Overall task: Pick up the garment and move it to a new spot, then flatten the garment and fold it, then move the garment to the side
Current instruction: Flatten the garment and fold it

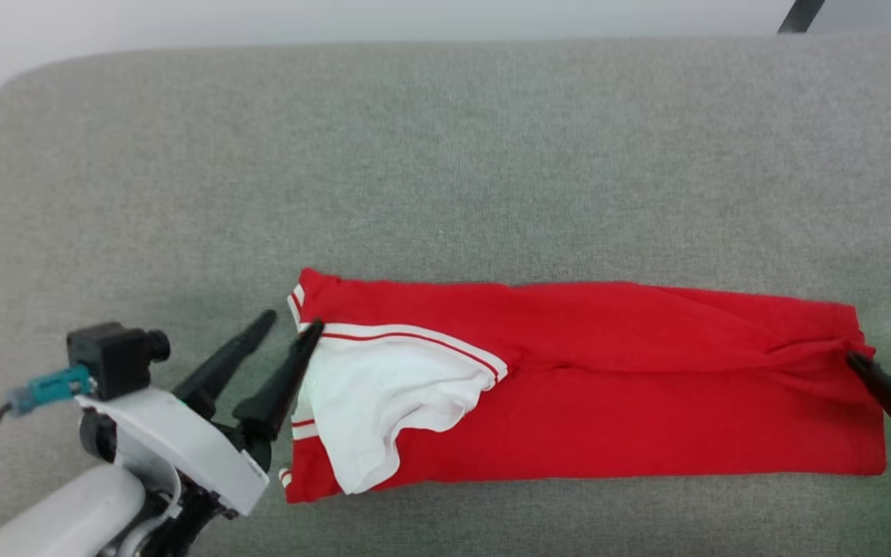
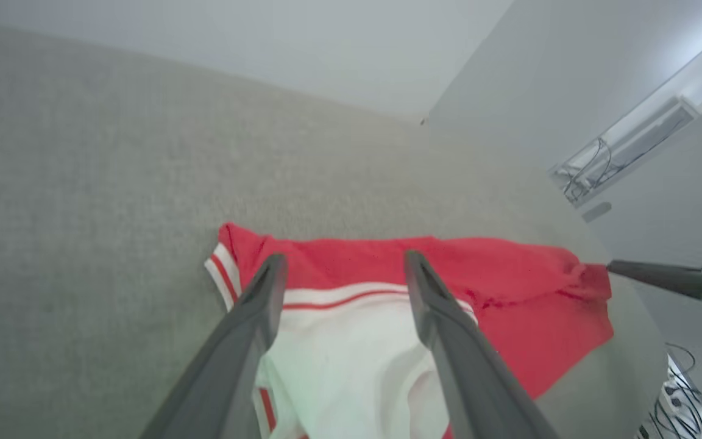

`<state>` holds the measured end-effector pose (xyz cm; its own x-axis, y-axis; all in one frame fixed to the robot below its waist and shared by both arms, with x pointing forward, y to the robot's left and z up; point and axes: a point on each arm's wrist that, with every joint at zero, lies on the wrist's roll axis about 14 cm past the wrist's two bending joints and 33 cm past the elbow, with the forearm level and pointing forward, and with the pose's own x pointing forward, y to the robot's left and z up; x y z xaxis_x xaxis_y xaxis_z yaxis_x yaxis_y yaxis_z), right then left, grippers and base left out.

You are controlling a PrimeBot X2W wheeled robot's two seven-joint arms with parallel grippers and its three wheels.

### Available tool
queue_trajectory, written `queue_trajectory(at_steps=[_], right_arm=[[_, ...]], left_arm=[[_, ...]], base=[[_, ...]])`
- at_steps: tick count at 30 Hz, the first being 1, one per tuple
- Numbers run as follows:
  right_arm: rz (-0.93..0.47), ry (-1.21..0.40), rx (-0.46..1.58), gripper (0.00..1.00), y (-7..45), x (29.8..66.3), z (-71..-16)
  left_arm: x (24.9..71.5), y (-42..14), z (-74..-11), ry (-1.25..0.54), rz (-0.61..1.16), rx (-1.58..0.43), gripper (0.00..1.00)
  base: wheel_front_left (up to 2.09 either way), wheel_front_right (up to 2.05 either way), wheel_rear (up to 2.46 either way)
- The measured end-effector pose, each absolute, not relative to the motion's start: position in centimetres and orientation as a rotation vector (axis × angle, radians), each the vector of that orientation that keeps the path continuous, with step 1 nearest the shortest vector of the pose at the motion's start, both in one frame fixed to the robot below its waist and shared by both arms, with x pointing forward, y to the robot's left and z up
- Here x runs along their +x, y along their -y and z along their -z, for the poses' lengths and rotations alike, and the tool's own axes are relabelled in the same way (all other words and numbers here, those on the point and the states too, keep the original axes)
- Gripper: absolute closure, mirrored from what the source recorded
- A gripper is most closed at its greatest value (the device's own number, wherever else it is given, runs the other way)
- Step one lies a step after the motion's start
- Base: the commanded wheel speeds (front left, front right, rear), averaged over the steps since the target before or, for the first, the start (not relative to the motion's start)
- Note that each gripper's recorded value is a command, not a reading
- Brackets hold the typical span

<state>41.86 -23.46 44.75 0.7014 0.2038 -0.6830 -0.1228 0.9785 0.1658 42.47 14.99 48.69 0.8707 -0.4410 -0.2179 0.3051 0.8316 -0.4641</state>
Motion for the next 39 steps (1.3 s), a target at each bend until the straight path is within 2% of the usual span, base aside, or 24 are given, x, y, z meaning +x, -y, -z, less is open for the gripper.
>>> queue_trajectory(at_steps=[3, 12, 24, 33, 34, 35, 36, 37, 39], right_arm=[[-0.154, -0.816, 0.127, 0.0, 24.3, 41.0, -44.1], [-0.127, -0.944, 0.164, 0.0, 25.0, 40.0, -41.8], [-0.139, -1.054, 0.153, 0.0, 24.3, 41.0, -40.9], [-0.129, -1.127, 0.144, 0.0, 23.7, 41.7, -38.8], [-0.132, -1.134, 0.131, 0.45, 23.6, 41.9, -38.6], [-0.134, -1.144, 0.116, 0.64, 23.6, 41.9, -38.4], [-0.137, -1.155, 0.107, 0.89, 23.6, 41.9, -38.1], [-0.14, -1.166, 0.1, 1.0, 23.5, 41.9, -37.9], [-0.146, -1.173, 0.096, 1.0, 23.4, 42.0, -37.8]], left_arm=[[42.3, -16.6, -48.2, -0.281, 0.311, -0.374, 0.0], [40.2, -21.0, -46.3, -0.201, 0.07, -0.386, 0.0], [40.4, -24.2, -49.9, -0.008, 0.007, -0.096, 0.0], [40.2, -23.9, -47.9, -0.041, 0.005, -0.097, 0.0], [40.3, -24.0, -47.8, -0.041, 0.002, -0.094, 0.0], [40.4, -24.1, -47.7, -0.041, -0.004, -0.103, 0.0], [40.4, -24.2, -47.5, -0.046, -0.007, -0.101, 0.0], [40.4, -24.3, -47.2, -0.051, -0.011, -0.096, 0.0], [40.4, -24.4, -46.9, -0.057, -0.016, -0.095, 0.0]], base=[[0.0, 0.0, 0.0], [0.0, 0.0, 0.0], [0.0, 0.0, 0.0], [0.0, 0.0, 0.0], [0.0, 0.0, 0.0], [0.0, 0.0, 0.0], [0.0, 0.0, 0.0], [0.0, 0.0, 0.0], [0.0, 0.0, 0.0]])
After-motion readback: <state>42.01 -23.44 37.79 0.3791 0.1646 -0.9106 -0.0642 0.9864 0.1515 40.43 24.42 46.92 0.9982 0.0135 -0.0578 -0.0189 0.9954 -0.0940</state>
